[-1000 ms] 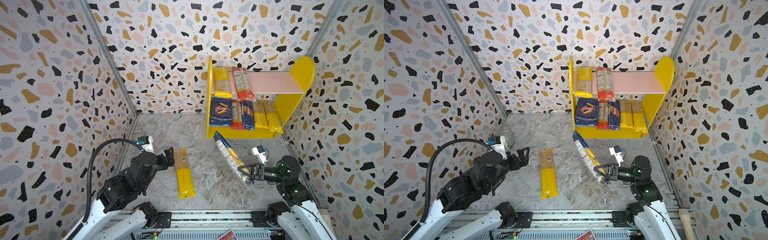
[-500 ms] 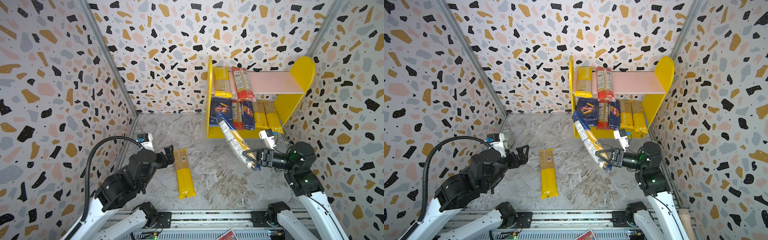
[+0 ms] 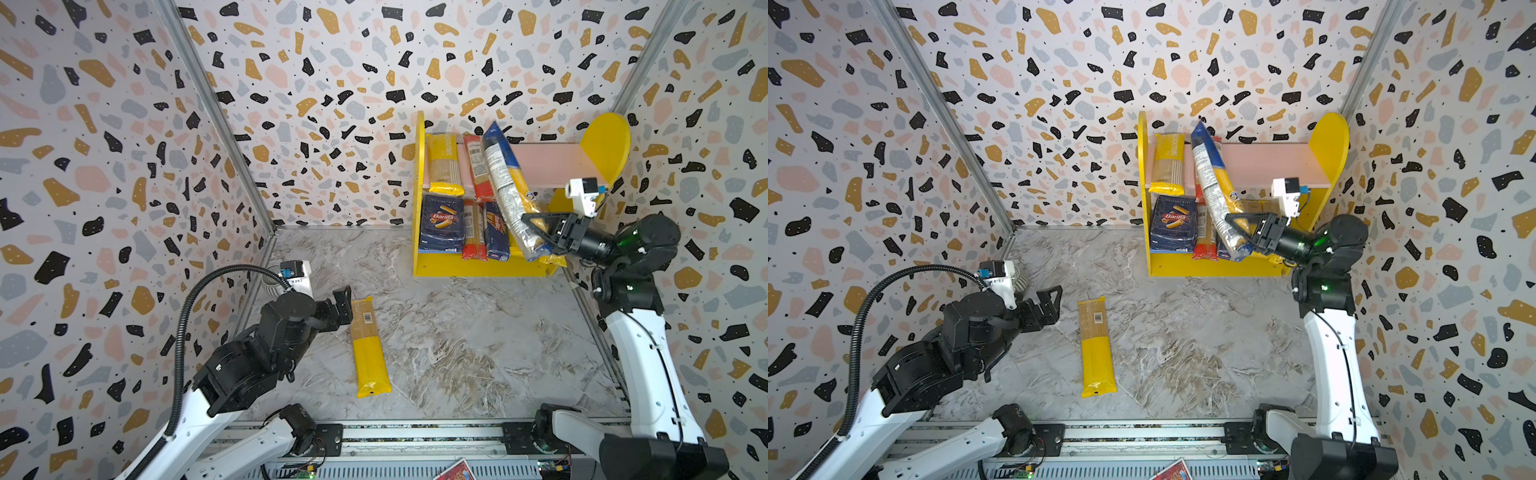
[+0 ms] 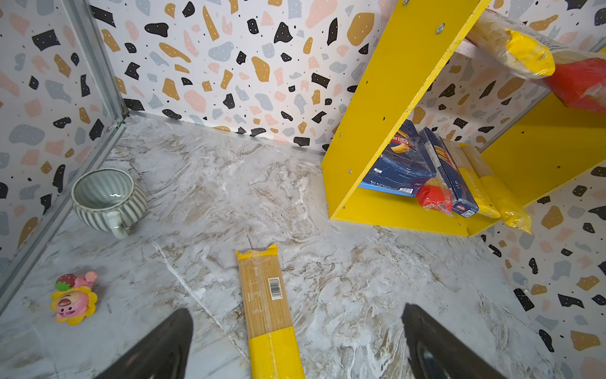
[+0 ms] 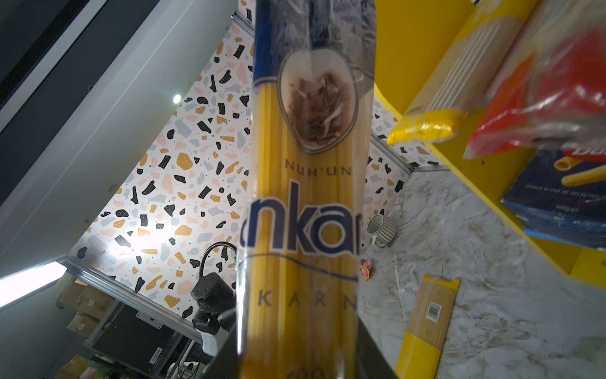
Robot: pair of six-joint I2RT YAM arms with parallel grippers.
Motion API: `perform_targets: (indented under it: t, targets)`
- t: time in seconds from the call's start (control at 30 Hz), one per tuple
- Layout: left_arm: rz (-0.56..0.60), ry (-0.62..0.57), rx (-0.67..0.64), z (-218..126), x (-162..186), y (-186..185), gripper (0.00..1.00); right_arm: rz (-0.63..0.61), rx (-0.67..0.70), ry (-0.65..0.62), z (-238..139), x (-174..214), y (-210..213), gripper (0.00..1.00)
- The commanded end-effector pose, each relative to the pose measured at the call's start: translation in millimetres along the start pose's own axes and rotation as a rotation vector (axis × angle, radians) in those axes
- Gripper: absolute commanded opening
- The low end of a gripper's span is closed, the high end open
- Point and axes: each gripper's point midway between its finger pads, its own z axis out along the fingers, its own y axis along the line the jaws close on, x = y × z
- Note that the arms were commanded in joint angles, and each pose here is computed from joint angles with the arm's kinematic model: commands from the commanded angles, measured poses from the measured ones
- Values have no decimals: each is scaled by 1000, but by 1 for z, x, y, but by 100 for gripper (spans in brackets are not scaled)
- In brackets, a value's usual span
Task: Place and organize the pasta boxes and bags onto the shelf
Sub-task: 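Lift the Ankara bag upright with the right gripper toward the shelf, then stand the Ankara bag on the shelf's top level beside the red-topped bag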
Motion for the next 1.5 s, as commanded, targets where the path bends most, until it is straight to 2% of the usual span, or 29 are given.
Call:
perform_targets:
  t: [0.0,0.3,0.37,0.57,0.73,1.2,1.47]
  targets:
    - [-2,-58,49,-7,-22,-13,100,-270,-36,-80,-9,-44,45,0]
    - [16,-56,57,7,-19,-21,100,-426,155,-185,-6,-151,-23,0]
    - [20,-45,61,12,-14,-23,100,-429,203,-198,-4,-171,-46,0]
    - [38,-18,49,24,-2,-24,99,-466,301,-250,1,-206,-102,0]
    - [43,-5,46,27,2,-24,100,-522,430,-252,13,-204,-127,0]
    - [45,12,40,29,11,-20,100,-709,947,-153,61,-161,-177,0]
    - [47,7,23,25,13,-13,99,-700,1065,-159,49,-163,-199,0]
